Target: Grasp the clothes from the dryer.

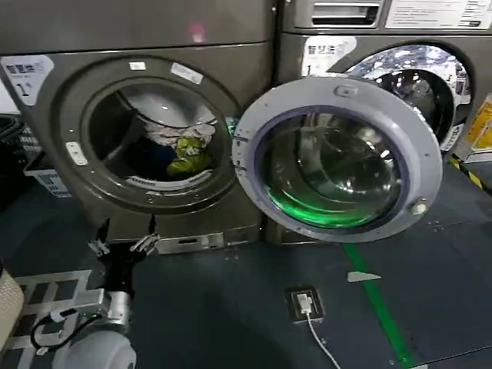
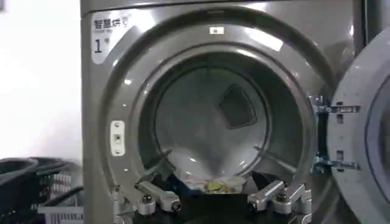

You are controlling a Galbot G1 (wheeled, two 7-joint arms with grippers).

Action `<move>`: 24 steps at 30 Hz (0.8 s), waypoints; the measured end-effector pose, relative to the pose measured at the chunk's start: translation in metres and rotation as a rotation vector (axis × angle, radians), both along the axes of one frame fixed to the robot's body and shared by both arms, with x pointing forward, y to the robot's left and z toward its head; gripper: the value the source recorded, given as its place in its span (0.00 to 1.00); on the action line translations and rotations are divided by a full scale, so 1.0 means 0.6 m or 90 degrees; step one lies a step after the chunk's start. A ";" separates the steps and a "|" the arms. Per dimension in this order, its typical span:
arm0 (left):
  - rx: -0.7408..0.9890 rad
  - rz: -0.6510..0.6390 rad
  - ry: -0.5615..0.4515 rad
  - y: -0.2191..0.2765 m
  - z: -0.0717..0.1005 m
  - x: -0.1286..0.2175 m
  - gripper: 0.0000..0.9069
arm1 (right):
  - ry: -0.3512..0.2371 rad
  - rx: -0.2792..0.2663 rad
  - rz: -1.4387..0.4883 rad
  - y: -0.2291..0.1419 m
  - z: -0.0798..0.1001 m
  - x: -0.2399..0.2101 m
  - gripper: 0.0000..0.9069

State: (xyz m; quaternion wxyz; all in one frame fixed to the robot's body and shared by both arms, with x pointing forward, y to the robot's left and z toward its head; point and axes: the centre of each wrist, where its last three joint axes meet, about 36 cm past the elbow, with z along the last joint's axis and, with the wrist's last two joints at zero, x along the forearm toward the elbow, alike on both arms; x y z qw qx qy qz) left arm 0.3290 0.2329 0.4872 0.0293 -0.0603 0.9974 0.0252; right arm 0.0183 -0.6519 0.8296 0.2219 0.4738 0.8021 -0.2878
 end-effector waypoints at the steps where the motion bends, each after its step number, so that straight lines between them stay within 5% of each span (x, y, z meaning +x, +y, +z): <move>1: 0.000 0.000 0.000 0.000 0.000 0.000 1.00 | 0.000 -0.001 0.001 0.000 0.000 0.000 1.00; 24: -0.002 -0.009 -0.003 -0.003 0.003 0.003 1.00 | 0.004 -0.012 0.020 0.016 0.006 0.001 1.00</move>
